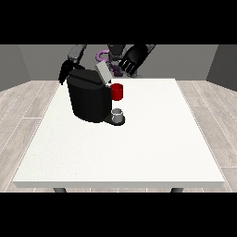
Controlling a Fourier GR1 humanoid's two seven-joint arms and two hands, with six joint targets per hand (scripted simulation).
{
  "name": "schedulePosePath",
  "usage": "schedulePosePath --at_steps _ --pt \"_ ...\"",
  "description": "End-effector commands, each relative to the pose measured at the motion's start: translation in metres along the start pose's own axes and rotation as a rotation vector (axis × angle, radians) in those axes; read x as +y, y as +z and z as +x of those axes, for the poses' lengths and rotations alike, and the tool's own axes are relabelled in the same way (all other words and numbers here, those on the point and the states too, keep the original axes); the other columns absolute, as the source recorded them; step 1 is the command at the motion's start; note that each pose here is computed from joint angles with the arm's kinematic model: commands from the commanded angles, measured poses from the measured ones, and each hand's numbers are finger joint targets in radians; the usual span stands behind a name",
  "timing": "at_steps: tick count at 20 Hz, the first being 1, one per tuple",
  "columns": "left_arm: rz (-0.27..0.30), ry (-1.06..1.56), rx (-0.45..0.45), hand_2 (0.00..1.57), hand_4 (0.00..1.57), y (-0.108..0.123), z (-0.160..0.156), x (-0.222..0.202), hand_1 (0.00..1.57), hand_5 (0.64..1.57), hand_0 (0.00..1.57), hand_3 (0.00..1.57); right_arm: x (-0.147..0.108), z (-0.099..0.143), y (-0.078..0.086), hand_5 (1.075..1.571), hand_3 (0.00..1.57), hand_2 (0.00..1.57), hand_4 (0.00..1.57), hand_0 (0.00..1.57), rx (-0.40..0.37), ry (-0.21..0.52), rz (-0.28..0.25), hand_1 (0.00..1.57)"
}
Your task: Insert the coffee pod into the coffee machine and close the lid
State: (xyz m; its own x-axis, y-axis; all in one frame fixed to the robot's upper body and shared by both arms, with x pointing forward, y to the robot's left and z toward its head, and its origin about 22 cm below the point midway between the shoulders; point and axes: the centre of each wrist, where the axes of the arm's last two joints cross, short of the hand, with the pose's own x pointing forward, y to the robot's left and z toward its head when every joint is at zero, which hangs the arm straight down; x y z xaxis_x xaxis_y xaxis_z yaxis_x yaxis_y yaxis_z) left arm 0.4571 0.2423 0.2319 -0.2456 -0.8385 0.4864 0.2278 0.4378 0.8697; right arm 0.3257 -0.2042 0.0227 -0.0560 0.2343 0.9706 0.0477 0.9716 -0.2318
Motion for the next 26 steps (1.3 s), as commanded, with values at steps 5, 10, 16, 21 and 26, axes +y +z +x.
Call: schedulePosePath --at_steps 5,10,16,21,26 --pt "0.076 -0.023 -0.036 1.32 0.48 0.0 0.012 0.021 1.29 1.571 1.29 1.26 -0.002 0.01 -0.007 1.571 0.0 0.0 0.0 0.0 -0.074 -0.011 -0.036 0.0" --pt "0.051 -0.045 -0.038 1.27 0.47 -0.006 0.03 0.023 1.19 1.571 1.19 1.23 -0.011 0.015 -0.018 1.571 0.0 0.0 0.1 0.0 -0.069 -0.005 -0.05 0.0" --pt "0.018 -0.031 -0.028 1.29 0.43 -0.013 0.028 0.006 1.26 1.571 1.26 1.23 0.0 0.025 -0.02 1.571 0.0 0.0 0.19 0.0 -0.04 -0.018 -0.04 0.0" --pt "0.024 -0.043 -0.044 1.25 0.44 -0.014 0.039 0.012 1.2 1.571 1.2 1.21 -0.017 0.021 -0.027 1.571 0.0 0.0 0.0 0.0 -0.071 -0.014 -0.062 0.0" --pt "0.0 -0.026 -0.026 1.24 0.42 -0.011 0.018 0.006 1.17 1.571 1.17 1.2 -0.006 0.016 -0.014 1.571 0.0 0.0 0.16 0.0 -0.038 -0.019 -0.038 0.0"
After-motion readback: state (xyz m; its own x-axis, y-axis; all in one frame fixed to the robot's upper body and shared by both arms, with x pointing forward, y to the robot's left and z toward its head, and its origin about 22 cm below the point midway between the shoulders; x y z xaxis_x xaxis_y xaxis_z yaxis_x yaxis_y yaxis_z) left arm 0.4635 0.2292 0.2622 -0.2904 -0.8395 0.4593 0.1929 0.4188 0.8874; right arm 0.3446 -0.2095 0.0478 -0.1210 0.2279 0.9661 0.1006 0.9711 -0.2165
